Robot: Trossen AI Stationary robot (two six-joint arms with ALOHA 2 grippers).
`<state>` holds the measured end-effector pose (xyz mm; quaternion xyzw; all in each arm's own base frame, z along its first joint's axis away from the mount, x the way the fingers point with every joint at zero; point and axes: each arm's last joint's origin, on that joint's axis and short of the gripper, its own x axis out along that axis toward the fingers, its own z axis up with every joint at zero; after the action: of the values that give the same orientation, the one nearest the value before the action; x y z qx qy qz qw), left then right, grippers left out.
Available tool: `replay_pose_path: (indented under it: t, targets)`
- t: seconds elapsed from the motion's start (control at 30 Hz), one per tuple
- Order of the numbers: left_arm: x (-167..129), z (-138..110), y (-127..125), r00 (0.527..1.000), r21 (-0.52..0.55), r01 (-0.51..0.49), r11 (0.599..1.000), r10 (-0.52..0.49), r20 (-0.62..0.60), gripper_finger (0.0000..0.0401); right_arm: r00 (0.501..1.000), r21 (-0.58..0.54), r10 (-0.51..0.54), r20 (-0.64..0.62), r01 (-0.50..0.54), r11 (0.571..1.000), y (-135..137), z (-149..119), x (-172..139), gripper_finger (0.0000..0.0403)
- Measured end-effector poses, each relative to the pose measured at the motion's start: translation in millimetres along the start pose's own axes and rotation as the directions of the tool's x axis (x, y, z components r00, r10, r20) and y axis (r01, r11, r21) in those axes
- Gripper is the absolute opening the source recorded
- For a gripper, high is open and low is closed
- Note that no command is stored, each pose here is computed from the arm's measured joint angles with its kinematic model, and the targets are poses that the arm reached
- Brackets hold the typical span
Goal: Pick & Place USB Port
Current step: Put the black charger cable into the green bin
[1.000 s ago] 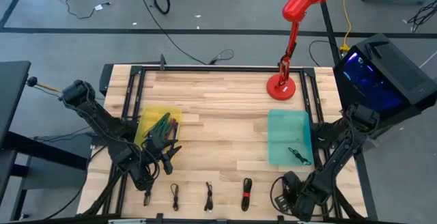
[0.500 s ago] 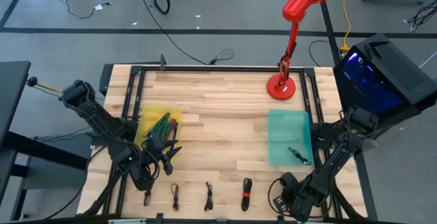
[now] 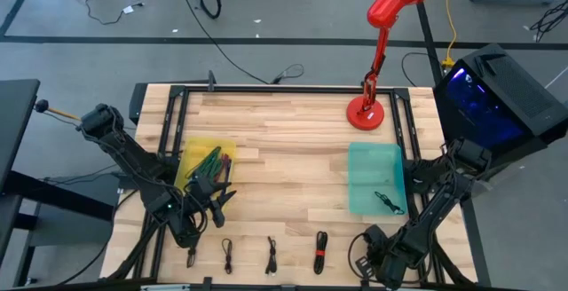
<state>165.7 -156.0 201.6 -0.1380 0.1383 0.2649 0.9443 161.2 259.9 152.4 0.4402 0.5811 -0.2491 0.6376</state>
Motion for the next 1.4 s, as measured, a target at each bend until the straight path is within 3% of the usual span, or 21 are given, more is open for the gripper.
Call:
replay_pose_path:
  t: [0.17, 0.57, 0.93, 1.17, 1.3, 1.4]
  targets:
    - [0.0, 0.0, 0.0, 1.0, 0.0, 0.0, 1.0, 0.0, -0.001, 0.0147, 1.0, -0.055, -0.015, -0.002, 0.015, 0.998, -1.6, -0.5, -0.1, 0.0043]
    - [0.0, -0.1, 0.0, 1.0, 0.0, 0.001, 1.0, -0.001, -0.002, 0.0147, 1.0, -0.018, -0.019, 0.008, 0.019, 1.0, -2.8, -0.9, -0.1, 0.0046]
    - [0.0, -0.1, 0.0, 1.0, 0.0, 0.001, 1.0, -0.001, -0.003, 0.0147, 0.997, 0.011, -0.045, 0.065, 0.044, 0.999, -5.8, 1.7, 3.4, 0.0132]
    - [0.0, -0.1, 0.0, 1.0, -0.001, 0.001, 1.0, -0.001, -0.004, 0.0147, 0.99, 0.009, -0.13, 0.056, 0.13, 0.991, -7.5, 2.7, 24.2, 0.0148]
    - [0.0, -0.1, 0.0, 1.0, 0.0, 0.001, 1.0, -0.001, -0.004, 0.0147, 0.987, 0.015, -0.148, 0.066, 0.147, 0.989, -9.1, 3.3, 26.7, 0.0128]
    - [0.0, -0.1, -0.1, 1.0, 0.0, 0.001, 1.0, -0.001, -0.004, 0.0147, 0.982, 0.024, -0.185, 0.036, 0.184, 0.983, -10.5, 5.1, 27.0, 0.0055]
